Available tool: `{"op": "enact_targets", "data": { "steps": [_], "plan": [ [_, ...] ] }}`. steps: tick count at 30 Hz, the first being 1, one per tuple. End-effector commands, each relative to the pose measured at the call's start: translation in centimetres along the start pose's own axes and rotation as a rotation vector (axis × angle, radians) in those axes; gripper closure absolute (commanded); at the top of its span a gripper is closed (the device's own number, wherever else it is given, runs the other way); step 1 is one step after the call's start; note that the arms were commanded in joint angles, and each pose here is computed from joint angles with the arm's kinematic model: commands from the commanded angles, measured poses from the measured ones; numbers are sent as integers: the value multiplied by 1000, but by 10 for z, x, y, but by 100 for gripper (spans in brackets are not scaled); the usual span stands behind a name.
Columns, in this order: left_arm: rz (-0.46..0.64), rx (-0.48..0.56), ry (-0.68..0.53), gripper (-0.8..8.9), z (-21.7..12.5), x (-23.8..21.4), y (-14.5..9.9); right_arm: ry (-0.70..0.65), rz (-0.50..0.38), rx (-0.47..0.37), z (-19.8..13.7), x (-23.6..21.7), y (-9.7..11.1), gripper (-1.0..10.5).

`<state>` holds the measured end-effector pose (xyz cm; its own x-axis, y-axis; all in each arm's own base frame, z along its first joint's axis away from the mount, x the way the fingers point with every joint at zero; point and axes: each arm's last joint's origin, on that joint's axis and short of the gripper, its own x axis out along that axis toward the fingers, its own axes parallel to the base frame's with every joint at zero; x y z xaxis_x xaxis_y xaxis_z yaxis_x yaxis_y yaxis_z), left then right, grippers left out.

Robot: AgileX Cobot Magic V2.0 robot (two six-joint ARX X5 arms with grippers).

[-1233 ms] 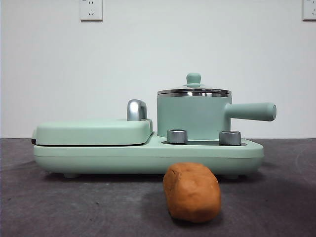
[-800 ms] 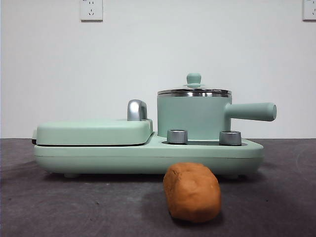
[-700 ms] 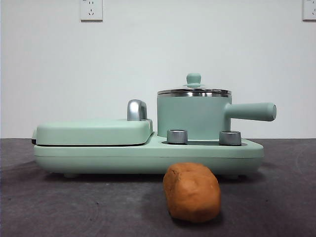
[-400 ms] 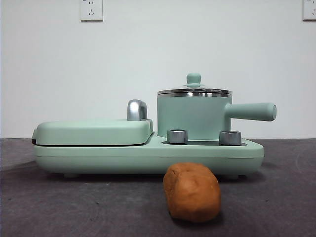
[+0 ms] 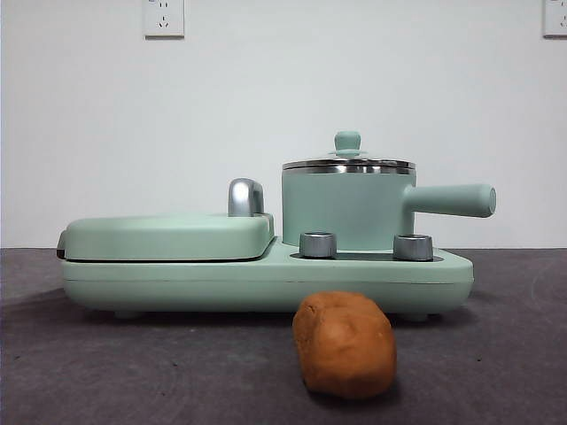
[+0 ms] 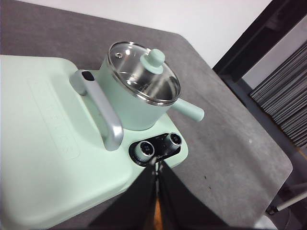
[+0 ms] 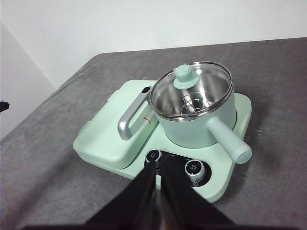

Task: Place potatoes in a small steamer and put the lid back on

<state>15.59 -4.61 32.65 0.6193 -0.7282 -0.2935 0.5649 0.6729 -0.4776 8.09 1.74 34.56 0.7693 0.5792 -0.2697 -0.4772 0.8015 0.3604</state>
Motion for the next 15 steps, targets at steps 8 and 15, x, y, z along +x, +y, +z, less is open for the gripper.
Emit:
{"op": "enact_targets", "data": {
  "steps": [8,15],
  "plan": [
    [-39,76,-2,363,8,6,-5,-19,-11,-31,5,-2,2,506],
    [-64,89,5,344,20,15,-9,-17,-6,-31,4,-2,2,481]
  ]
}}
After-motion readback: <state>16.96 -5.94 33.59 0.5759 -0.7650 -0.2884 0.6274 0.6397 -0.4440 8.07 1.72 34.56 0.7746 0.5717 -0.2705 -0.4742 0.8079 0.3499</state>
